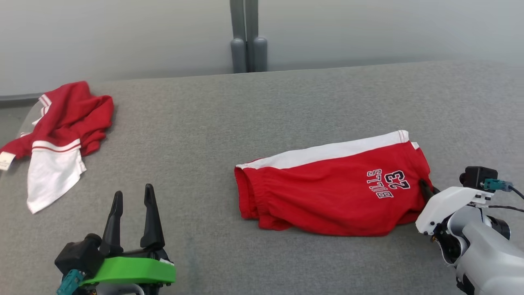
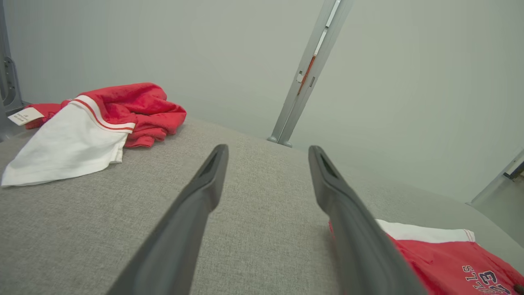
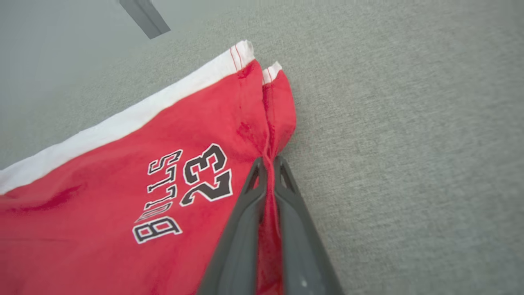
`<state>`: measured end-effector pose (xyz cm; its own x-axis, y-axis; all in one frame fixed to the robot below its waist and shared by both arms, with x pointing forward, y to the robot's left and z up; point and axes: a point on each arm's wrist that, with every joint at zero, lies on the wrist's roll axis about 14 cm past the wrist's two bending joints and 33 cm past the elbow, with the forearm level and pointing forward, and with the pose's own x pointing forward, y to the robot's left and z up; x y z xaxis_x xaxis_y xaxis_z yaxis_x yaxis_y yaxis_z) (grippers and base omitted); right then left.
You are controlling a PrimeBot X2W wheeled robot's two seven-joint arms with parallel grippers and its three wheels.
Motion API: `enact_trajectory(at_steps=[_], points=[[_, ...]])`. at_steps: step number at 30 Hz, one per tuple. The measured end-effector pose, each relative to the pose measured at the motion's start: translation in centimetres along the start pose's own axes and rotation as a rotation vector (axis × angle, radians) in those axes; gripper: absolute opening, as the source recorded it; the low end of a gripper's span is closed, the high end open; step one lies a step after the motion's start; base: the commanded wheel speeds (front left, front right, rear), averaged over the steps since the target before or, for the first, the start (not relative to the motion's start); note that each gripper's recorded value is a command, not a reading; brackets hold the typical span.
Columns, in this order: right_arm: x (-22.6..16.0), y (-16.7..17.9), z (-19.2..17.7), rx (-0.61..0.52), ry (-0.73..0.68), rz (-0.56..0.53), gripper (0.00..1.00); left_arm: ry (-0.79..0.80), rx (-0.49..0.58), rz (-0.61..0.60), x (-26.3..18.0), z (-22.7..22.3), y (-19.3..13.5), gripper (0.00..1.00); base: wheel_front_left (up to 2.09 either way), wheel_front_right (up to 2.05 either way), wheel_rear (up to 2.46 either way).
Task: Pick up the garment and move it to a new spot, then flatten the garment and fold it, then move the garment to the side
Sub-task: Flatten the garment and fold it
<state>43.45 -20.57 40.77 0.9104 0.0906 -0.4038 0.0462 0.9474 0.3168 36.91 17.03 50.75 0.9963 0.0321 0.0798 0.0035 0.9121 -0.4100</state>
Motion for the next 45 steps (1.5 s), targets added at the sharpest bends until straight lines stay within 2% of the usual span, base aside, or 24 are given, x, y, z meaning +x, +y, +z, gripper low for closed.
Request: enact_trajectory(at_steps=[8,12,17,23,27,30,36,45], points=[[-2.6,-3.0,1.0,0.072,-0.085,-0.074,0.00,0.058,0.032,-0.090,0.8,-2.0,-2.5,1.00,0.00,0.00,0.00],[-2.8,-2.4,2.0,0.078,-0.124,-0.055,0.00,0.062,0.041,-0.101,0.7,-2.1,-2.7,1.00,0.00,0.00,0.00],[-1.8,2.0,4.0,0.037,-0.173,0.071,0.00,0.050,0.050,-0.078,0.1,-1.6,-1.9,1.00,0.00,0.00,0.00],[-1.4,11.3,5.9,-0.008,-0.227,0.310,0.00,0.015,0.048,-0.037,-0.9,-0.3,-0.6,1.00,0.00,0.00,0.00],[-1.9,17.0,4.7,-0.024,-0.192,0.449,0.00,-0.007,0.047,-0.015,-1.5,0.5,0.0,1.00,0.00,0.00,0.00],[-2.2,20.1,3.1,-0.050,-0.140,0.520,0.00,-0.021,0.042,0.003,-2.1,0.9,0.5,1.00,0.00,0.00,0.00],[-2.7,23.7,-0.6,-0.096,-0.033,0.595,0.00,-0.046,0.041,0.046,-3.1,1.8,1.8,1.00,0.00,0.00,0.00],[-2.9,24.6,-3.5,-0.145,0.052,0.612,0.00,-0.054,0.038,0.070,-3.7,2.0,2.4,1.00,0.00,0.00,0.00]])
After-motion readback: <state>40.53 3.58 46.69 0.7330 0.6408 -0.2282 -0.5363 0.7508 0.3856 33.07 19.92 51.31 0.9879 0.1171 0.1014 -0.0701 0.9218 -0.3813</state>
